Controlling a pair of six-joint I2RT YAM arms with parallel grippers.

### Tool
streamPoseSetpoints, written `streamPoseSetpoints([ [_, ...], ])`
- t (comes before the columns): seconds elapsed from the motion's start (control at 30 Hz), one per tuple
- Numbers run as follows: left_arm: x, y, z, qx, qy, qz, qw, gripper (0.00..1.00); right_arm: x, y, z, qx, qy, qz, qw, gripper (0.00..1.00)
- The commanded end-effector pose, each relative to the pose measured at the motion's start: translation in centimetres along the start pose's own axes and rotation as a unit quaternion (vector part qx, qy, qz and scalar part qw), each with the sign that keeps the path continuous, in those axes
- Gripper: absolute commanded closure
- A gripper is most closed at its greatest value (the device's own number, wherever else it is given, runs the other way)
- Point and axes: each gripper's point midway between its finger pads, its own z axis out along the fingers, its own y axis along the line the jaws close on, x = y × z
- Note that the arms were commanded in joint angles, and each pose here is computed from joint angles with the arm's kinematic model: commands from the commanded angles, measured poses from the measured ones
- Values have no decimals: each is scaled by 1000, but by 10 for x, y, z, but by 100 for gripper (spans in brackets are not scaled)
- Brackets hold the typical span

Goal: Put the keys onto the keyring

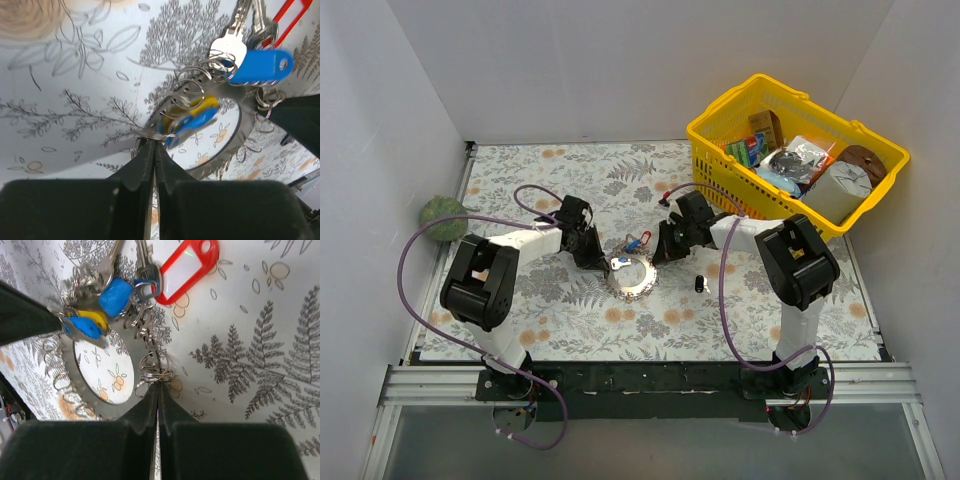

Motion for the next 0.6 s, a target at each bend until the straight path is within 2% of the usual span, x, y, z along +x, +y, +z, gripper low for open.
streamPoseSetpoints([
  [0.0,29,-8,-3,16,24,-6,1000,100,-18,11,7,-12,-14,-11,1000,96],
  [0.23,50,-22,-16,41,19,-16,999,98,-21,11,5,-8,-16,-15,1000,96],
  [0.3,47,-25,-25,46,2,-13,999,89,-22,12,3,-6,-18,-17,1000,96],
  [0.37,41,-25,-31,42,-17,-9,999,75,-23,10,1,1,-19,-19,1000,96],
  [0.4,36,-30,-38,48,-30,-5,998,60,-26,12,-2,4,-25,-24,999,96],
  [0.5,22,-43,-53,64,-61,9,996,46,-31,12,-10,17,-34,-34,999,96],
  [0.57,10,-53,-61,75,-83,17,994,42,-36,12,-17,30,-41,-37,998,96],
])
